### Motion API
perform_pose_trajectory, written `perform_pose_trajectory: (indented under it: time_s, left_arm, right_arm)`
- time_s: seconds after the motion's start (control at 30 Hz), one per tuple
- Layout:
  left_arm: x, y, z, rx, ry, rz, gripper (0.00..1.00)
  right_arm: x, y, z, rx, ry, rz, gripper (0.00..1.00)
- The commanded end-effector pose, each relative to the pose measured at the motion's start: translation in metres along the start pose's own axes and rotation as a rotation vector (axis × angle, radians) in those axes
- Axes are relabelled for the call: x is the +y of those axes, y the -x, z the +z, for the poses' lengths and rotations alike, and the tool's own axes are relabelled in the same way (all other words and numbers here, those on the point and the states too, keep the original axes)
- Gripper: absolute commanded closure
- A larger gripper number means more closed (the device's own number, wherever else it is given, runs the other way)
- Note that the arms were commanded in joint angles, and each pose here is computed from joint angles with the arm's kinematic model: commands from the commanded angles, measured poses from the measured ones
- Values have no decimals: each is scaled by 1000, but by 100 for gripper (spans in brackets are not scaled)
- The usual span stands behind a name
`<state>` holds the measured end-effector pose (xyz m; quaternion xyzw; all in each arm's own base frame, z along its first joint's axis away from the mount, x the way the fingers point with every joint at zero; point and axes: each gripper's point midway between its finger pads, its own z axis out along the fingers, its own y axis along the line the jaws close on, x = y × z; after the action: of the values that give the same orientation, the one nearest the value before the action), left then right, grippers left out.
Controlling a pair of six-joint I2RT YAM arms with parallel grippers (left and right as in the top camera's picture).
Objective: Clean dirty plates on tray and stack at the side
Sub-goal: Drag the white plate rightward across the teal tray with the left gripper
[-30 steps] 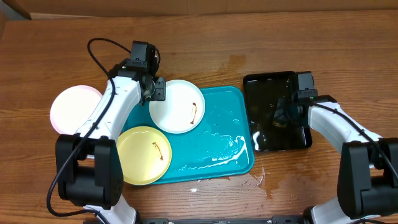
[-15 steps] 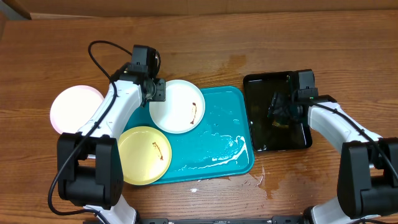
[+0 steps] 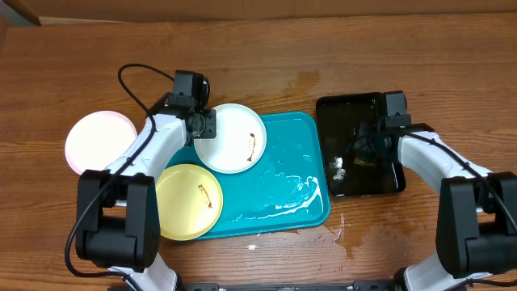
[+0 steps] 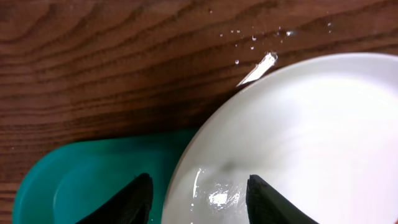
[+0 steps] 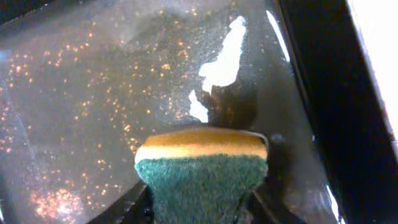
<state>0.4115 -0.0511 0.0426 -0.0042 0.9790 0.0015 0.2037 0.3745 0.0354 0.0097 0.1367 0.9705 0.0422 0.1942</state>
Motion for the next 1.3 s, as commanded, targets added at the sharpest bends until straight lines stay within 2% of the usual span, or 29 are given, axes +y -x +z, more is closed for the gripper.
perform_pose_trajectory:
  time_s: [0.0,0.1,0.43,0.7,0.87,0.93,0.97,1.13,1.2,1.27]
  left_arm:
    - [-2,-6,0,6,-13,19,50]
    - [-6,-11,0,25,-38,20,54]
    - [-45,-31,-7,120,-271,-26,58]
    - [-44,-55,-11,241,-256,-164,72]
    - [-43,-63,-13,274,-249,-176,70]
    - [-42,-63,-13,272,-244,-175,65]
    - [-42,-62,-12,270,-242,-175,65]
    - [-44,-63,-12,270,-241,-169,70]
    - [-49,-64,-13,272,-244,-155,72]
    - [-55,-65,-13,268,-250,-137,76]
  right_arm:
    - [-1,-5,3,15,3,11,61]
    - [-2,-6,3,20,1,11,60]
    - [-3,-10,3,36,-5,11,60]
    - [1,-11,3,44,16,11,59]
    - [0,-11,3,45,15,11,58]
    - [0,-11,3,45,15,11,51]
    - [0,-11,3,44,15,11,51]
    - [0,-13,3,52,13,12,50]
    - [-1,-15,3,59,10,12,52]
    - [-1,-15,3,62,9,12,67]
